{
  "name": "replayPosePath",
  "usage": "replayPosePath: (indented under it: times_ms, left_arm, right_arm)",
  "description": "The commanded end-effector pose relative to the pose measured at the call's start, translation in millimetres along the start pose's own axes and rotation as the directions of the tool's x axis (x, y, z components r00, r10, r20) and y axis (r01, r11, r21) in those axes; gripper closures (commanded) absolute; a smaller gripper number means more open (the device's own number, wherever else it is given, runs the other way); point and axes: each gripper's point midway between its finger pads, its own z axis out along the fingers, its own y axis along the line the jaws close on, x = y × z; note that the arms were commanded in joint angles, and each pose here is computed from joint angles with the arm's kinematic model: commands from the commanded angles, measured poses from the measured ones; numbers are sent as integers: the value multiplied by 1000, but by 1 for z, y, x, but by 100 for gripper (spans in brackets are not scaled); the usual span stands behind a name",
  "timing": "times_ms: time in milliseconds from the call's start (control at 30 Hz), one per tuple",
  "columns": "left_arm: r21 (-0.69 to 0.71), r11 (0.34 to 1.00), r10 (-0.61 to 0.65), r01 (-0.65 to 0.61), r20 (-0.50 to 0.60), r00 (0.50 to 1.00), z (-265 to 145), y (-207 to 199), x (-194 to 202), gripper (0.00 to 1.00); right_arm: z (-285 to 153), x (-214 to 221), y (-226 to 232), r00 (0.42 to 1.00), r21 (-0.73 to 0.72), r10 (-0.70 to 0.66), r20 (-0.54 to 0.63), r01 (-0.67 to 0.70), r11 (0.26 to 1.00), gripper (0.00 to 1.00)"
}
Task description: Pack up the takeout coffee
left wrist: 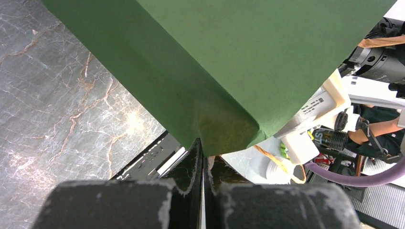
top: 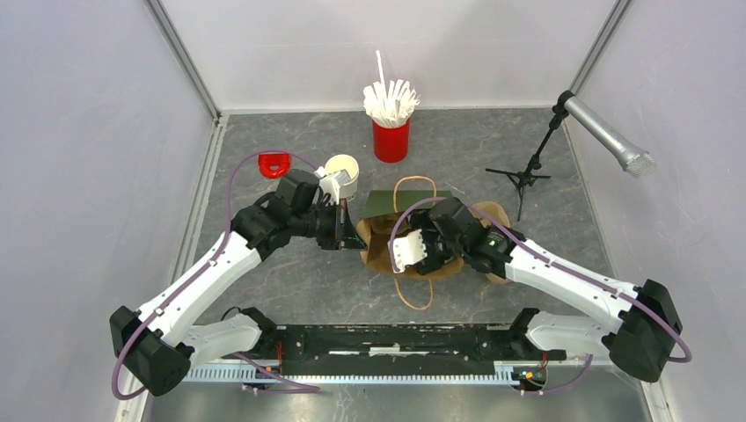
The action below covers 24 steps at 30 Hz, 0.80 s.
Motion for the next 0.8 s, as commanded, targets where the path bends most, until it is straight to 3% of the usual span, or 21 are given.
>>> replayPosePath:
  times_ms: [0,133,300,533,767]
  left_arm:
    - [23,1000,-2,2,2,1000,-4,-9,-4,97]
    - [24,1000,-1,1,-5,1000,-3,-10,-5,97]
    - [32,999,1,-1,-1,1000,-4,-13,-6,97]
    - [48,999,-10,10,3,1000,-5,-18,-8,97]
    - [57,998,-19,19,5,1000,-6,-21,-9,97]
  right_arm:
    - [-15,-15,-23,999,73,10,51,-14,997,7]
    - [-17,-18,-24,998,66,16,62,-20,998,7]
    - [-17,-29,-20,994,17,25,108,-27,1000,16]
    - [-19,-32,-19,993,12,32,115,-33,999,7]
    - [-22,-35,-18,991,-4,38,129,-38,999,6]
